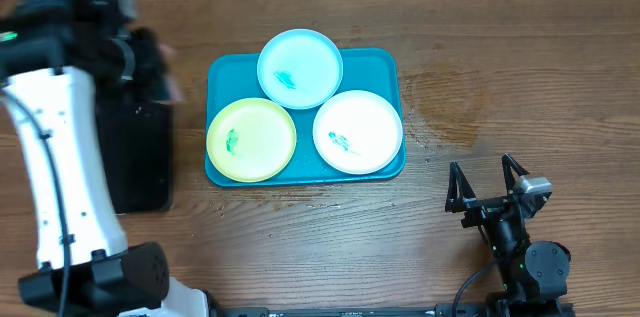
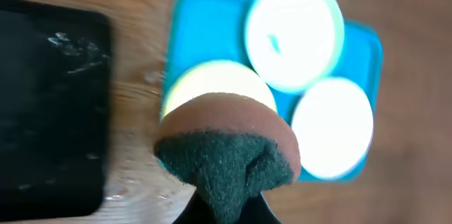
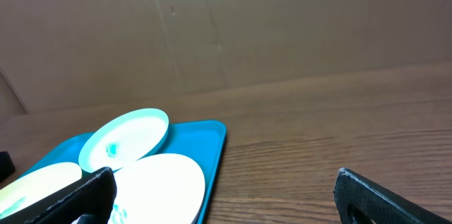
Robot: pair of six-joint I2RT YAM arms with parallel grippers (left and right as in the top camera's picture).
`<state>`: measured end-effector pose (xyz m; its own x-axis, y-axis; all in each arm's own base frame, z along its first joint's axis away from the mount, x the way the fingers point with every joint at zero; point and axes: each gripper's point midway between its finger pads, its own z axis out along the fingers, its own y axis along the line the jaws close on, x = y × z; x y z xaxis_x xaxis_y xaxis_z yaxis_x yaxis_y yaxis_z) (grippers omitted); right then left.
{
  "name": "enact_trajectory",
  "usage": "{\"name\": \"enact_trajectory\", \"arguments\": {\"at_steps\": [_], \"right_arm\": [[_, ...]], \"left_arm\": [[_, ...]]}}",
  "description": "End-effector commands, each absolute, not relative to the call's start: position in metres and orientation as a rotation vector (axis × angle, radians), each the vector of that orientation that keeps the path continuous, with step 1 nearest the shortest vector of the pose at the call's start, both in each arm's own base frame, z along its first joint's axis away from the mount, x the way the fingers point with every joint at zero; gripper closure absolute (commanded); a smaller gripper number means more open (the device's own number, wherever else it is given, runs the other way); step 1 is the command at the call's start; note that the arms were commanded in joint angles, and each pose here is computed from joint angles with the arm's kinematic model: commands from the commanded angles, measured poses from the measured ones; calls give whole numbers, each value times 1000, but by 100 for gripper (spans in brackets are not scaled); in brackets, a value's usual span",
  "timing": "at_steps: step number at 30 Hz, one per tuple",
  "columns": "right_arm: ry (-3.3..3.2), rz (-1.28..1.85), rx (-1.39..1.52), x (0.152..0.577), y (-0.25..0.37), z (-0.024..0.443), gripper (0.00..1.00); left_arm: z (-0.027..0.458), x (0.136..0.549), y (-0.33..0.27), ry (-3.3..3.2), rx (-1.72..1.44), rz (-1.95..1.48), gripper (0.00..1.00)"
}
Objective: Clean dirty plates on tray and stack at the side
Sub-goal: 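Carry the sponge with the left gripper onto the yellow plate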
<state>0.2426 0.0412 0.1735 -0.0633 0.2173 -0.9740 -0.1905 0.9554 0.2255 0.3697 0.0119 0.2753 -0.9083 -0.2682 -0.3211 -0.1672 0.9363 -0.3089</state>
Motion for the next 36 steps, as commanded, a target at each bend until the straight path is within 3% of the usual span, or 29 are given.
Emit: {"name": "enact_trajectory", "arguments": {"at_steps": [1, 6, 14, 17, 19, 20, 22, 24, 27, 30, 31, 34, 36], "right_arm": [[1598, 321, 24, 243, 39, 171, 0], [1598, 321, 24, 243, 39, 171, 0], [1597, 321, 24, 243, 39, 171, 0], [1598, 321, 24, 243, 39, 171, 0], [1597, 321, 24, 243, 39, 171, 0], [1597, 321, 24, 243, 39, 171, 0], [1597, 321, 24, 243, 39, 171, 0], [1598, 321, 24, 243, 39, 171, 0], [1597, 321, 24, 243, 39, 171, 0], [1597, 321, 24, 243, 39, 171, 0], [1597, 321, 24, 243, 39, 171, 0], [1597, 321, 24, 243, 39, 171, 0], [1598, 321, 24, 243, 39, 171, 0]], "left_arm": [[223, 366, -22, 2895, -210, -441, 96], [153, 363, -61, 3012, -93, -458, 96], [56, 354, -66, 3143, -214, -372, 95], [44, 351, -68, 3174, -209, -385, 84], [45, 352, -73, 3168, -148, -437, 71], [48, 354, -76, 3158, -119, -462, 57], [57, 358, -80, 3141, -87, -498, 38], [71, 366, -80, 3123, -82, -496, 37], [102, 378, -80, 3088, -50, -489, 48], [141, 393, -72, 3032, -48, -431, 50], [150, 397, -68, 3016, -52, -406, 47], [179, 408, -46, 2959, -110, -288, 22], [191, 412, -24, 2933, -214, -197, 21]]}}
